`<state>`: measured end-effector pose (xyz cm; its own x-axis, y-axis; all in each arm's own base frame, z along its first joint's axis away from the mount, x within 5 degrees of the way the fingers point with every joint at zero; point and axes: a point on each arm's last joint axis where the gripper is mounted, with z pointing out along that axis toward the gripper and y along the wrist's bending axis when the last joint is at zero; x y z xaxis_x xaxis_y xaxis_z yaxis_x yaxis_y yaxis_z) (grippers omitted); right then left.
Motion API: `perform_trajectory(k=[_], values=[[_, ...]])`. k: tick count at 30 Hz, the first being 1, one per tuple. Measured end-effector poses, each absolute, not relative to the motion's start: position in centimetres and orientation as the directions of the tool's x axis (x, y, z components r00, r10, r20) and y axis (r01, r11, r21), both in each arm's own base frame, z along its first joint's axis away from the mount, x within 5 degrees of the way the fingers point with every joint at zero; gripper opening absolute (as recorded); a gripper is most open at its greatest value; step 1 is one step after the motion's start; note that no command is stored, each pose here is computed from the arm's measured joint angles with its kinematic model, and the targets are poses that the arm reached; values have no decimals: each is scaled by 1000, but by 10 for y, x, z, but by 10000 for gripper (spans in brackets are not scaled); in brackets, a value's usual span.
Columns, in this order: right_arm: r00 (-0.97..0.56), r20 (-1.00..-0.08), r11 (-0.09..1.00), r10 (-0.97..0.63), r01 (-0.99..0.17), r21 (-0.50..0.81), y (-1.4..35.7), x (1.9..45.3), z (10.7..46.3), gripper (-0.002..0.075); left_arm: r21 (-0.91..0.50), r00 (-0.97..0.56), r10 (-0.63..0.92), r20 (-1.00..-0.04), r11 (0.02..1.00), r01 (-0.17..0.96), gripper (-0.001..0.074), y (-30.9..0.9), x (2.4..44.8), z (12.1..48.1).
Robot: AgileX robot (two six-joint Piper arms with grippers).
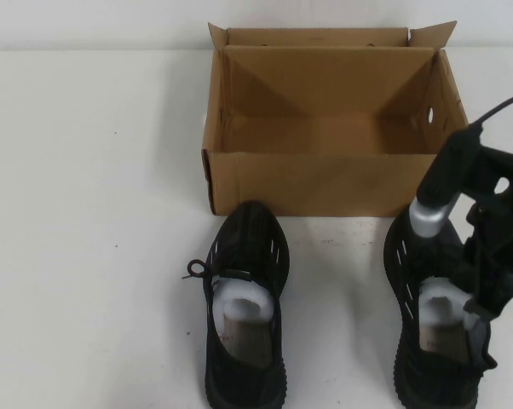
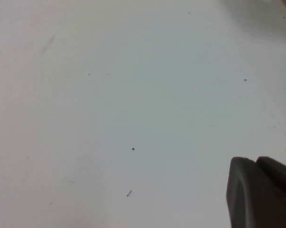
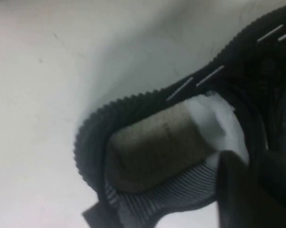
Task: Put shoes into padded shoe box
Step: Pick up the shoe from the table
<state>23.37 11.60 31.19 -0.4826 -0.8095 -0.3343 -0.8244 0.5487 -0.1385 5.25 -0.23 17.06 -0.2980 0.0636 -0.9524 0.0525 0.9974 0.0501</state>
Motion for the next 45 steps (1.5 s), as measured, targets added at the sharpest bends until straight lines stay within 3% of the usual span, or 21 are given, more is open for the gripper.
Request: perform_trajectory(k=[3, 5, 10, 15, 25, 33, 42, 45], values=[[-422, -304, 488, -854, -853, -186, 115, 238, 309, 400, 50, -298, 64, -952, 997, 52, -4, -2, 52, 171], [-400, -305, 472, -864, -855, -216, 115, 242, 307, 438, 50, -298, 64, -952, 997, 52, -4, -2, 52, 171], [-324, -306, 405, -895, -878, -256, 119, 250, 303, 427, 50, -298, 64, -952, 997, 52, -4, -2, 52, 171], [-250, -239, 315, -938, -904, -290, 120, 260, 290, 426, 50, -298, 64, -952, 997, 52, -4, -2, 52, 171], [-232, -195, 286, -953, -904, -319, 124, 278, 271, 420, 50, -298, 64, -952, 997, 52, -4, -2, 52, 171], [-226, -165, 270, -960, -905, -329, 123, 281, 267, 265, 50, -298, 64, -952, 997, 52, -4, -2, 52, 171], [-274, -185, 322, -944, -888, -329, 119, 275, 276, 269, 50, -298, 64, -952, 997, 52, -4, -2, 52, 171], [-280, -208, 337, -937, -878, -340, 118, 272, 283, 319, 50, -298, 64, -952, 997, 52, -4, -2, 52, 171]])
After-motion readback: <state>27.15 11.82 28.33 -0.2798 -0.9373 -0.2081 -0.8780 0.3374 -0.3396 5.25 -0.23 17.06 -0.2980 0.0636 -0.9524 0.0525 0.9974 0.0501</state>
